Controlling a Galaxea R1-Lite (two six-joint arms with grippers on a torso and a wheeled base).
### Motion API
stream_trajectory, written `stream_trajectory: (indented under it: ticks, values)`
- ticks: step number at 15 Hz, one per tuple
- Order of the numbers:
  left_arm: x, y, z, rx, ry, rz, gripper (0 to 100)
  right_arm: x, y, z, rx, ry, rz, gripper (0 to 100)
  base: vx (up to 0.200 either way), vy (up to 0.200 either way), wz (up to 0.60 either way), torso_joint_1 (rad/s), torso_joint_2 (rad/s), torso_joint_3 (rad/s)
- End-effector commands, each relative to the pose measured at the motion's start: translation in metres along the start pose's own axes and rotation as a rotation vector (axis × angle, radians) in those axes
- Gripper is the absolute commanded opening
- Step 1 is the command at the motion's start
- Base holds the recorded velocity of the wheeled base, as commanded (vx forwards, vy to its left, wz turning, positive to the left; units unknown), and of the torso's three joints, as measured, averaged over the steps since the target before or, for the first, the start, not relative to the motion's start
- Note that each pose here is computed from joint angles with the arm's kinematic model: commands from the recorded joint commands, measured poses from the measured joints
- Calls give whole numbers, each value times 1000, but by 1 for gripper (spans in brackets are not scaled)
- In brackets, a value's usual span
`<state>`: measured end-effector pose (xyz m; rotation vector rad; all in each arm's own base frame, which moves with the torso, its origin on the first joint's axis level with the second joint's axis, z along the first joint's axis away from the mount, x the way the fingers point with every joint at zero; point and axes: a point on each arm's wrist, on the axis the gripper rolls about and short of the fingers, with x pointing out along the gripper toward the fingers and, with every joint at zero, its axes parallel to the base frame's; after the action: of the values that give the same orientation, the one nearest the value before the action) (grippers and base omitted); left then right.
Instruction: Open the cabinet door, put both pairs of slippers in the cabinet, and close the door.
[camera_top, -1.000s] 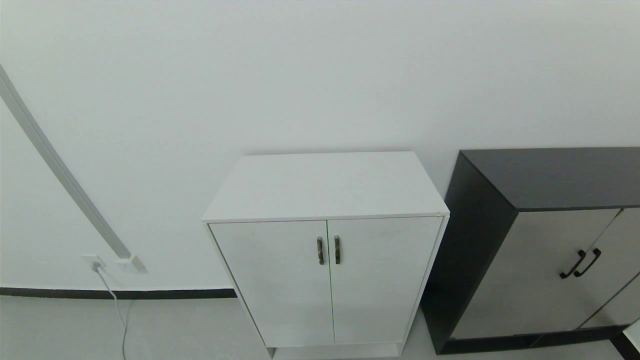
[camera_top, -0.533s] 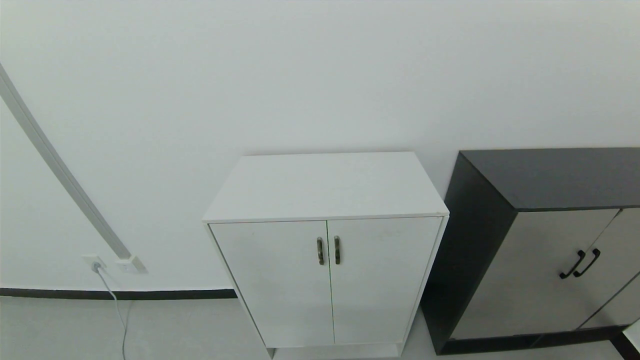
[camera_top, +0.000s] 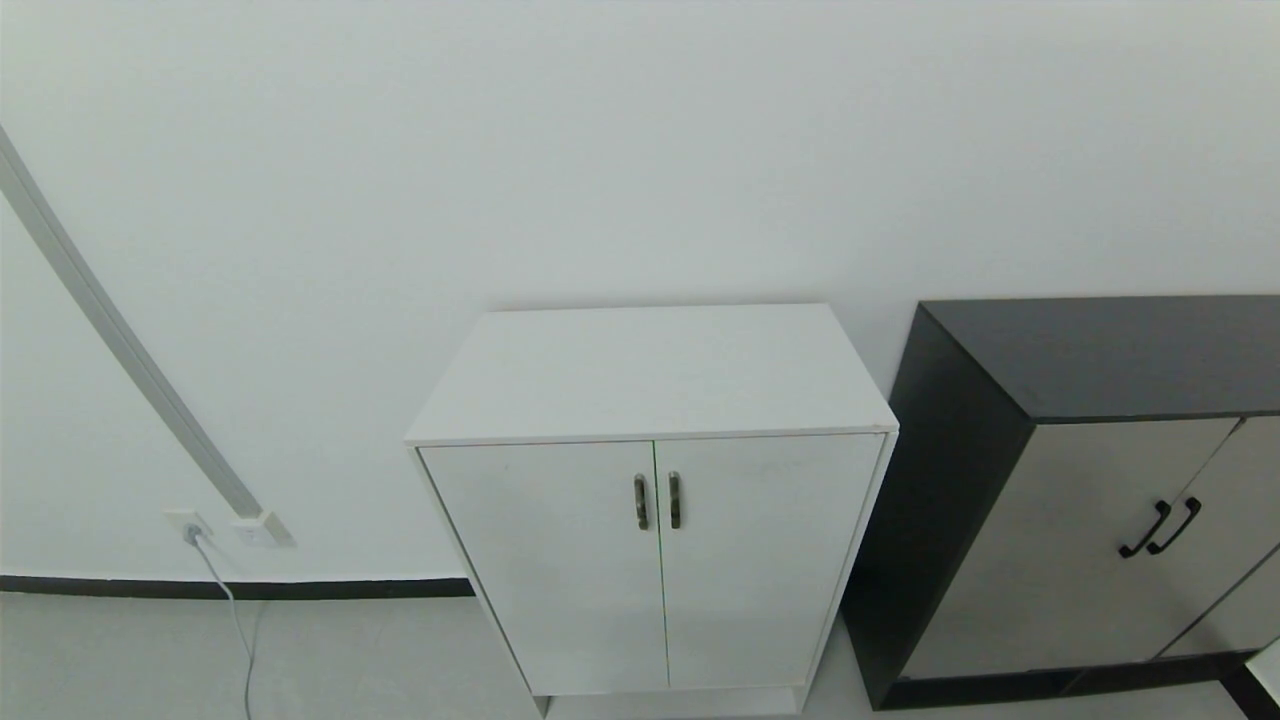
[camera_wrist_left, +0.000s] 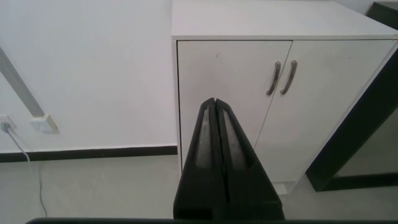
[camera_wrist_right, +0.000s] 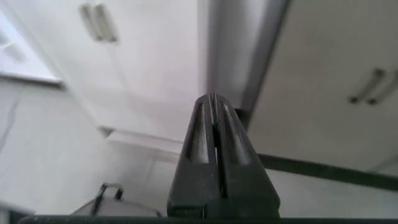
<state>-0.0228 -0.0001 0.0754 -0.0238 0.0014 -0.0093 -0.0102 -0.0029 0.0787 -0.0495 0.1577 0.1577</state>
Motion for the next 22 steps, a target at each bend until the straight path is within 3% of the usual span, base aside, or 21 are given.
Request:
stream_trajectory:
  ticks: [1,9,13,18,22]
  values:
    - [0,0,0,-1,0,0,0,-3,1,-1,11,-38,-79,0,0,0,0,0,0,0]
    - [0,0,0,-1,2,2,0,-5,2,-2,30,-67,-155,0,0,0,0,0,0,0]
    - [0,0,0,-1,2,3,0,-11,4,-5,27,-151,-196,0,0,0,0,0,0,0]
    - [0,0,0,-1,2,5,0,-12,3,-4,122,-170,-226,0,0,0,0,0,0,0]
    - [0,0,0,8,2,2,0,-12,3,-4,122,-170,-226,0,0,0,0,0,0,0]
